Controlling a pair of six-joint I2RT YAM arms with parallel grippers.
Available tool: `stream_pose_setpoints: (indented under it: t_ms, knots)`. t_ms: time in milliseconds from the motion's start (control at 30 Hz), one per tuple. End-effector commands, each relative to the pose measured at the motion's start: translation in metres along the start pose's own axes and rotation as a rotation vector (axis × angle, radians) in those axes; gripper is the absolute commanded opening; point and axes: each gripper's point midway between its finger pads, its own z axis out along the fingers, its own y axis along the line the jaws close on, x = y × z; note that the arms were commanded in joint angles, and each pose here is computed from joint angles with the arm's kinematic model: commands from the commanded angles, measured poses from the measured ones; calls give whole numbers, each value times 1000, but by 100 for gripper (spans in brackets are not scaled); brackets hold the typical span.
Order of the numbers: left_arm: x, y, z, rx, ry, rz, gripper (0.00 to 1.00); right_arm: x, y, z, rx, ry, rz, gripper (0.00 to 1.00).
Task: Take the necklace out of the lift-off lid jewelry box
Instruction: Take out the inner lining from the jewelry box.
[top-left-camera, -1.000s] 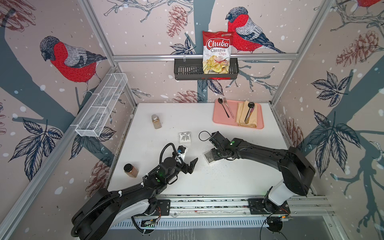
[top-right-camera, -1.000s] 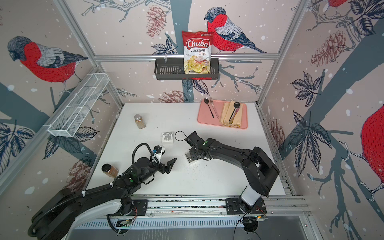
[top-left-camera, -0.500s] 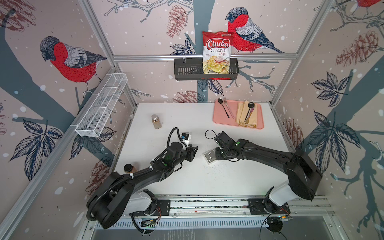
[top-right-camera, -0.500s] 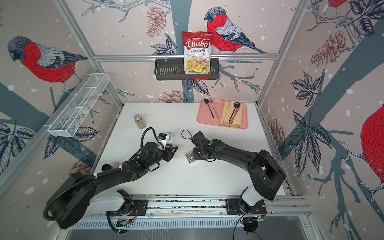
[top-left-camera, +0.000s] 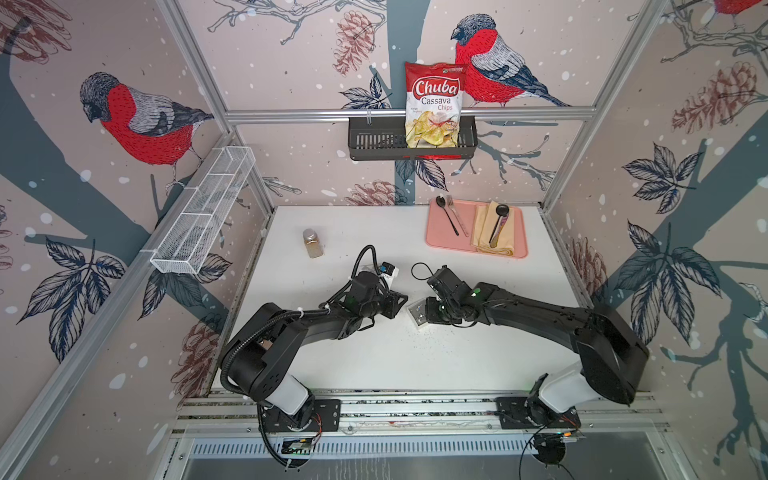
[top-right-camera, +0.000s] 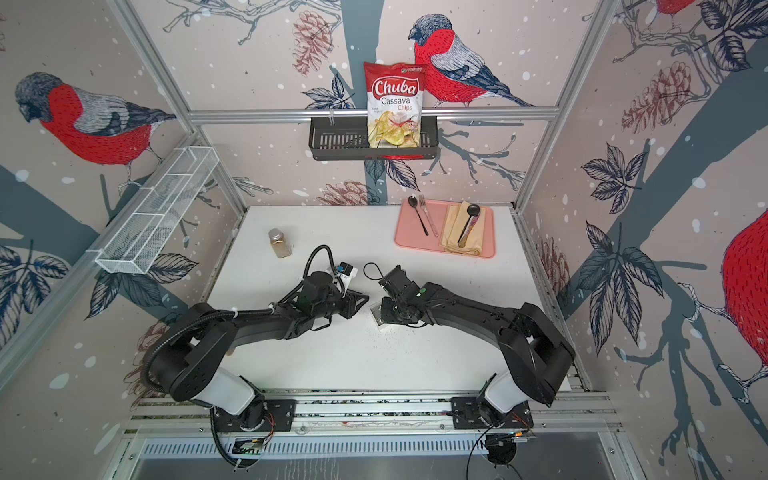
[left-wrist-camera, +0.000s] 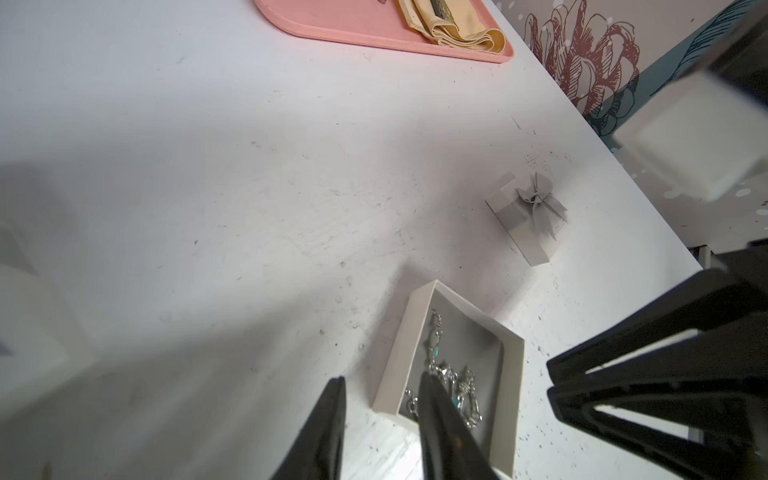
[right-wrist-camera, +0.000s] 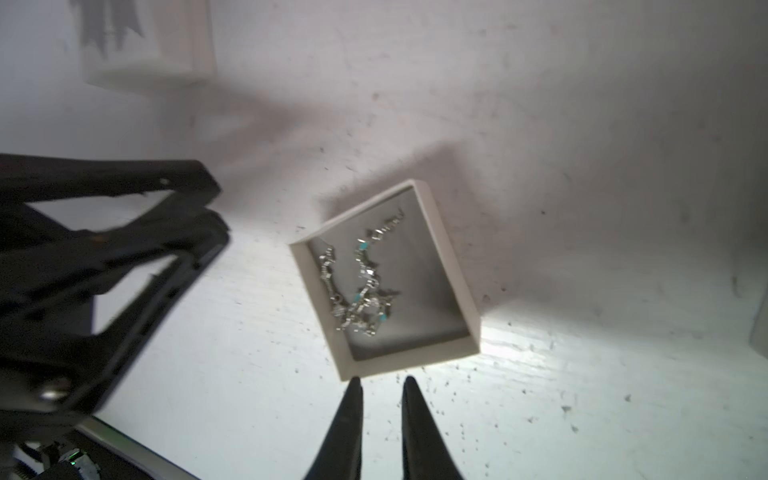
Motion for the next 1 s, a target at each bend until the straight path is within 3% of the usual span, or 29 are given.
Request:
stream_pose_setpoints:
  t_ms: [0,300,600,967]
  knots:
    - [4,11,-7,-67,2,-38,42,-11,-5,-8,97,-37,-111,20]
    - [31,4,-25,-9,-34,-224,41,-8,3,17,146,50,-221,31]
    - [45,-25,-14,54,10,-268,38,-7,-8,38,237,101,-322,34]
    - [50,-17,1,-1,71,-311,35,1,-18,56,271,141,-355,51]
